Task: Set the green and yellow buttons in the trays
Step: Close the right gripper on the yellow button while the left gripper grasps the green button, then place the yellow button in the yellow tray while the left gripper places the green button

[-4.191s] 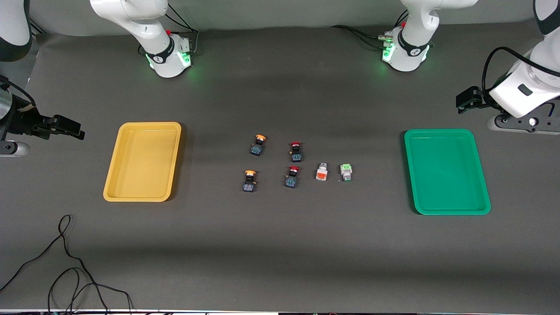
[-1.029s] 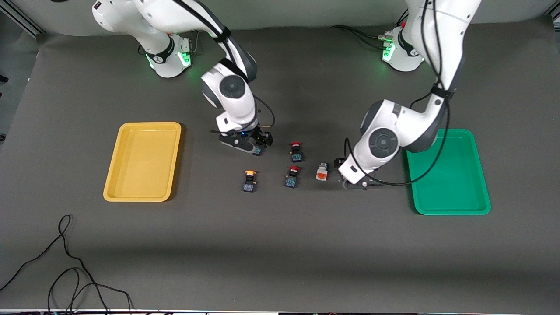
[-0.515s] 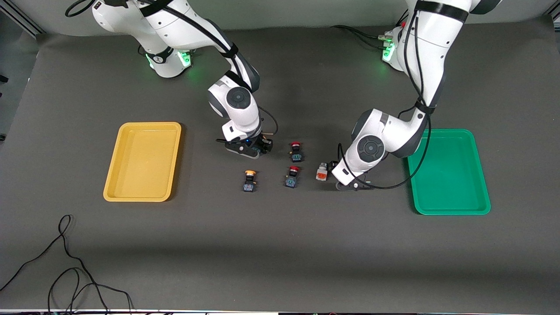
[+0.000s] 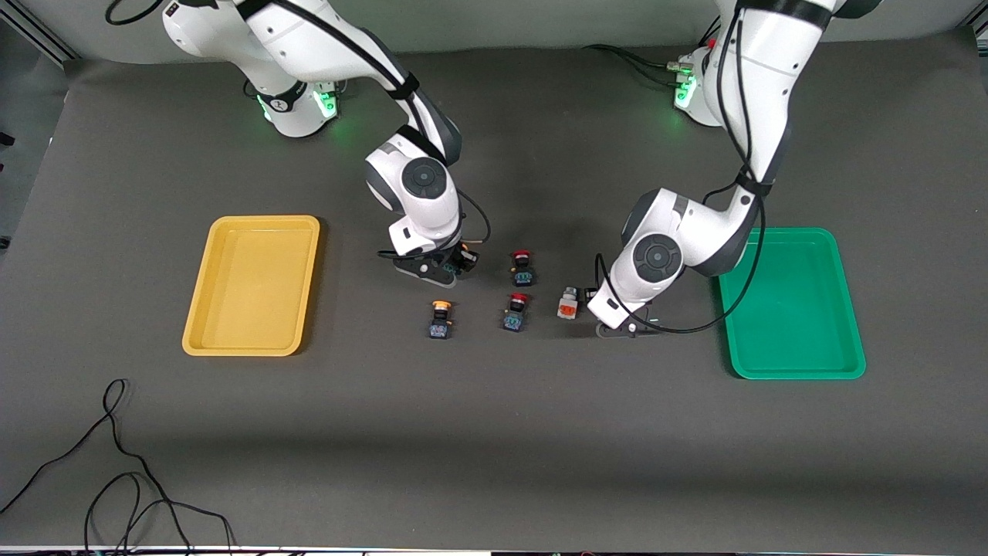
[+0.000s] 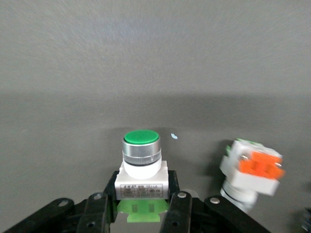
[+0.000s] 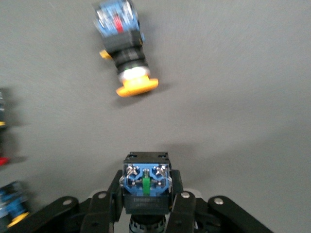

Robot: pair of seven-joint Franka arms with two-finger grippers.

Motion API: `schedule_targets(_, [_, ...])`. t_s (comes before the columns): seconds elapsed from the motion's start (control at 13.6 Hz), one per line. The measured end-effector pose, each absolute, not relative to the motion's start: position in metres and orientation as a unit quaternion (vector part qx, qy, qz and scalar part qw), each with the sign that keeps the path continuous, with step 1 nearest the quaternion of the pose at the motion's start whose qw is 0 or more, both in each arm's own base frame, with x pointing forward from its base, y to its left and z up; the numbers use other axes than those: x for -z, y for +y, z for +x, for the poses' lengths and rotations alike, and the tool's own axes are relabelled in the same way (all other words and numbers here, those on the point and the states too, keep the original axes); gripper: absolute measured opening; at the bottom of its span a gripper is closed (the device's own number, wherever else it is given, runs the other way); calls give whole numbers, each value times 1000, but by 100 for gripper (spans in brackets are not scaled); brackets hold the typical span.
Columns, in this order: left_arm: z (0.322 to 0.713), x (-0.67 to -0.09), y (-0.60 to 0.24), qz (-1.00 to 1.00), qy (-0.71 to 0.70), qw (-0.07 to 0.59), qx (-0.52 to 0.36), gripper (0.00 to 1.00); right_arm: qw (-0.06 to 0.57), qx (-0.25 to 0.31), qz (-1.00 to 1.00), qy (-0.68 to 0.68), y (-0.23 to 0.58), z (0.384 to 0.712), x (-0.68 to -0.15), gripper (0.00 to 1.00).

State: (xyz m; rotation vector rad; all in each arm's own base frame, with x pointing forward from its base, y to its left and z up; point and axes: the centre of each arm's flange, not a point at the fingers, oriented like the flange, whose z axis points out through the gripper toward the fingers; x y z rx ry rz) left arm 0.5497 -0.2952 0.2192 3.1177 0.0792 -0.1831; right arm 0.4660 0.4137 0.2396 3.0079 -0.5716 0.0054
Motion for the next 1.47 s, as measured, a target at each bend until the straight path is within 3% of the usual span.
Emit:
schedule_targets(0.29, [573,-351,-263,994,29,-17,101,41,51,11,985,-162,405,512,-360,41])
schedule_targets(0.51, [596,-439,-175,993,8,-25,114,41,39,28,993,-108,337,555,-402,41])
schedule_targets(0.66, [607,-456,-103,993,-17,-34,113,41,42,30,997,-64,271,580,-418,41])
schedule_targets(0.88, [616,-448,-5,991,-47,-27,123,41,43,37,998,-10,155,596,-431,41])
schedule_targets(1.1, [611,-411,80,991,-68,-9,117,41,32,46,998,33,34,589,-429,41])
schedule_targets(1.47, [579,-300,118,994,-73,-2,84,41,34,-6,997,74,-73,539,-336,41])
